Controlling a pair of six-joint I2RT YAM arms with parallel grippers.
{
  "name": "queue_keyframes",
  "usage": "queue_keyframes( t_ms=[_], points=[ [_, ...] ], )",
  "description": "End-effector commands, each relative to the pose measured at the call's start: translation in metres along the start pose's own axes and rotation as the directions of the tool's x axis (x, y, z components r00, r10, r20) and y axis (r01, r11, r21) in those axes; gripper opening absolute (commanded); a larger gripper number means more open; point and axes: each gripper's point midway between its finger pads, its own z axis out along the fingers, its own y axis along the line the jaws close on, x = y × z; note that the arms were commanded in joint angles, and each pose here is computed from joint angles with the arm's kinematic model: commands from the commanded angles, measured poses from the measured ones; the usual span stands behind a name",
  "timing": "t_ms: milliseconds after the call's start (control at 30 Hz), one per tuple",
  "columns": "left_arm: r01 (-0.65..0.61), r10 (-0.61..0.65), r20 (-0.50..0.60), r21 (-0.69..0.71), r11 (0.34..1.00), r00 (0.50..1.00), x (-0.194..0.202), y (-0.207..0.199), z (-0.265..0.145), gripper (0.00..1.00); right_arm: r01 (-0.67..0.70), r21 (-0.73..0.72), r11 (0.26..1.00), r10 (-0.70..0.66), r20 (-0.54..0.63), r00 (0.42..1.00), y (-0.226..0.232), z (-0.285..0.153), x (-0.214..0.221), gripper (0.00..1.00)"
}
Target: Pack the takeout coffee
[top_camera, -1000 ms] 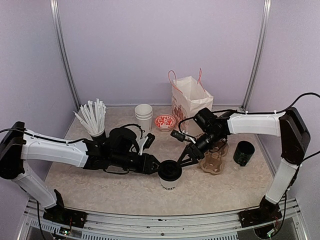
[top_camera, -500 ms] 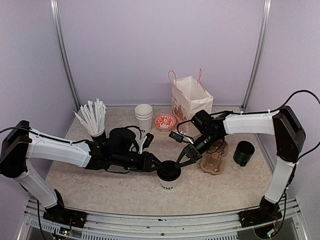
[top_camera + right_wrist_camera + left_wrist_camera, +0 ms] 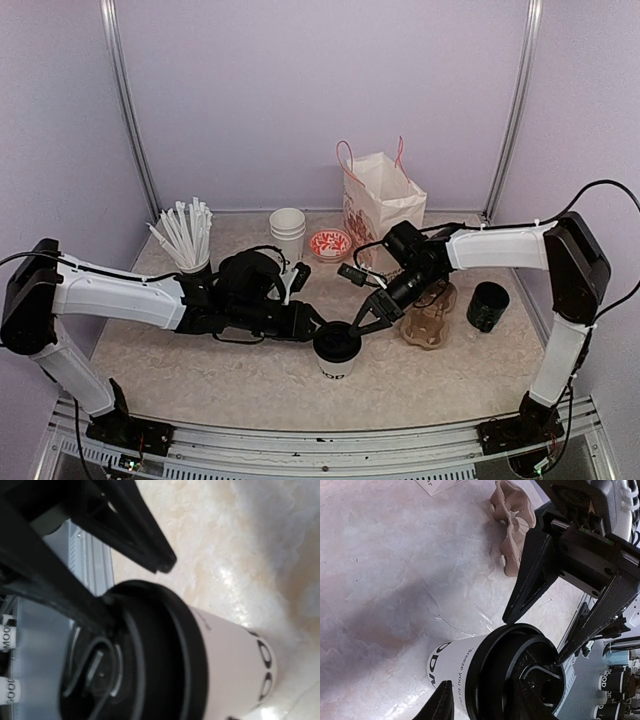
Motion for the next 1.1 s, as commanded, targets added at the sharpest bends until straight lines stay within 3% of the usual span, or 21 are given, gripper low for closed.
queue_keyframes(
  t_ms=[0, 133, 300, 633, 1067],
  points=[
    [-0.062, 0.046, -0.097, -0.175, 0.983, 0.994, 0.029, 0.039, 0.002, 0.42, 0.058, 0.131, 0.99, -0.053, -0.04, 0.998, -0.016, -0.002, 0.01, 0.64],
    [-0.122, 0.123, 0.003, -0.099, 0.988, 0.992, 0.003, 0.006, -0.007, 0.44, 0.117, 0.129, 0.985, -0.116, -0.013, 0.993, 0.0, -0.014, -0.002, 0.74],
    [-0.141, 0.146, 0.099, -0.054, 0.989, 0.984, -0.019, -0.022, -0.02, 0.46, 0.139, 0.162, 0.977, -0.138, -0.019, 0.99, 0.002, -0.02, 0.001, 0.76],
    [-0.04, 0.044, 0.052, -0.087, 0.995, 0.998, 0.013, 0.006, -0.032, 0.37, 0.118, 0.169, 0.979, -0.114, -0.03, 0.993, -0.005, -0.017, 0.013, 0.62],
    [-0.064, 0.062, -0.036, -0.056, 0.996, 0.997, 0.03, 0.005, -0.005, 0.36, 0.079, 0.164, 0.983, -0.071, -0.05, 0.996, -0.018, -0.008, 0.018, 0.62]
  ],
)
